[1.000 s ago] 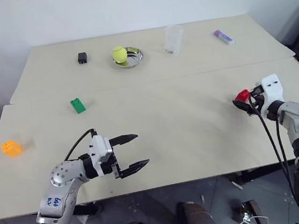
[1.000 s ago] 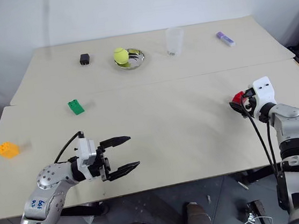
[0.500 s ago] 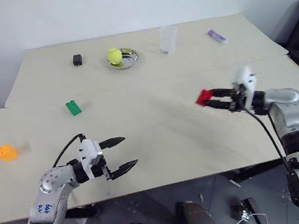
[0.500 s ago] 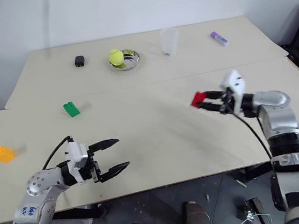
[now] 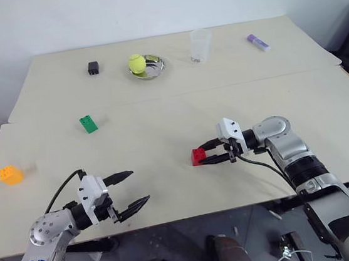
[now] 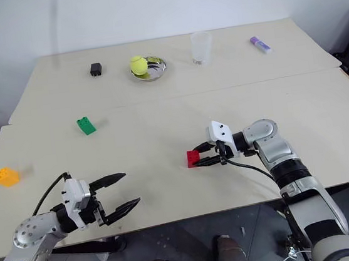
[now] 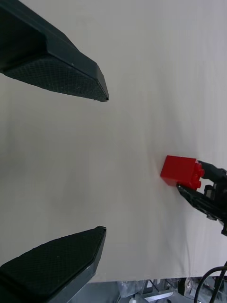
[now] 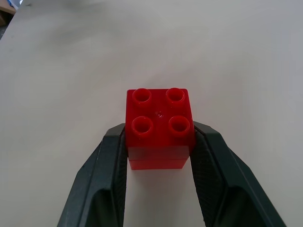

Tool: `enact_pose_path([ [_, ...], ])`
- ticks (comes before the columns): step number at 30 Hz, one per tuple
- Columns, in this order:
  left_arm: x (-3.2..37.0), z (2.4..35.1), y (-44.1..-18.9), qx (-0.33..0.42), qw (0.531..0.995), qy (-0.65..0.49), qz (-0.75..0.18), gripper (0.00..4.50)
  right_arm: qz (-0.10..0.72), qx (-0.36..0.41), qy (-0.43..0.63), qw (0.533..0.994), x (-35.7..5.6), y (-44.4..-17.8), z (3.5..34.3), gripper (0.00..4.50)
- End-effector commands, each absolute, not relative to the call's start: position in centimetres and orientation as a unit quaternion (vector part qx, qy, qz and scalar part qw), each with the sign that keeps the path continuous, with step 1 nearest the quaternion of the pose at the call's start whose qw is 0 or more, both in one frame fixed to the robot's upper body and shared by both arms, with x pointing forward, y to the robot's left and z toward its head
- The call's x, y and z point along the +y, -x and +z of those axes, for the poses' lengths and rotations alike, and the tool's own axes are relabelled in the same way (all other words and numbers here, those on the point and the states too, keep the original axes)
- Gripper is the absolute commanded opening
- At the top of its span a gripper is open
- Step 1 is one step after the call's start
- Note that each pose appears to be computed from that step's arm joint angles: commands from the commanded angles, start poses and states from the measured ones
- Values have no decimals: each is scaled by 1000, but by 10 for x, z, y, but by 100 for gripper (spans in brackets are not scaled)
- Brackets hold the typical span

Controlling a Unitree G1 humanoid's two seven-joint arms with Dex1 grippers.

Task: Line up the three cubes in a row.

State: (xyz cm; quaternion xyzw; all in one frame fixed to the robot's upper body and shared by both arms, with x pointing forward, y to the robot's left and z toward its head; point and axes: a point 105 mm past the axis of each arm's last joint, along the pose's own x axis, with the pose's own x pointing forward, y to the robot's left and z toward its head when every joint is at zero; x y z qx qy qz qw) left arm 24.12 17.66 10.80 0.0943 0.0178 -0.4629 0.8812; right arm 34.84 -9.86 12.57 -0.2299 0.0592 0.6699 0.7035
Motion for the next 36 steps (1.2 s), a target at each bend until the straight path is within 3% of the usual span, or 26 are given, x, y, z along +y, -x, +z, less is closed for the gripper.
enact_pose_path([
  [1,183,122,-240,-12,893,-100,-439,450,660,52,234,712,-96,-355,129,182],
  [5,192,129,-239,-33,910,-92,-402,450,658,29,234,716,-94,-356,137,315],
  [9,236,135,-233,-74,965,-54,-245,450,657,-17,228,718,-104,-349,157,446],
  [14,306,122,-200,-84,996,-21,-21,450,624,-176,131,750,-118,-327,194,446],
  [17,327,111,-179,-79,995,-2,62,450,579,-198,90,786,-138,-322,196,446],
  [20,331,106,-173,-81,993,13,89,450,534,-204,78,816,-160,-321,193,446],
  [24,314,113,-202,-94,993,-5,64,450,491,-210,126,836,-188,-315,181,446],
  [30,290,118,-256,-80,996,21,42,450,481,-199,120,845,-191,-315,180,446],
  [33,271,136,-316,-90,993,38,65,450,500,-181,114,839,-183,-309,175,446],
  [36,264,149,-350,-92,989,56,102,450,503,-174,108,840,-180,-309,175,446],
])
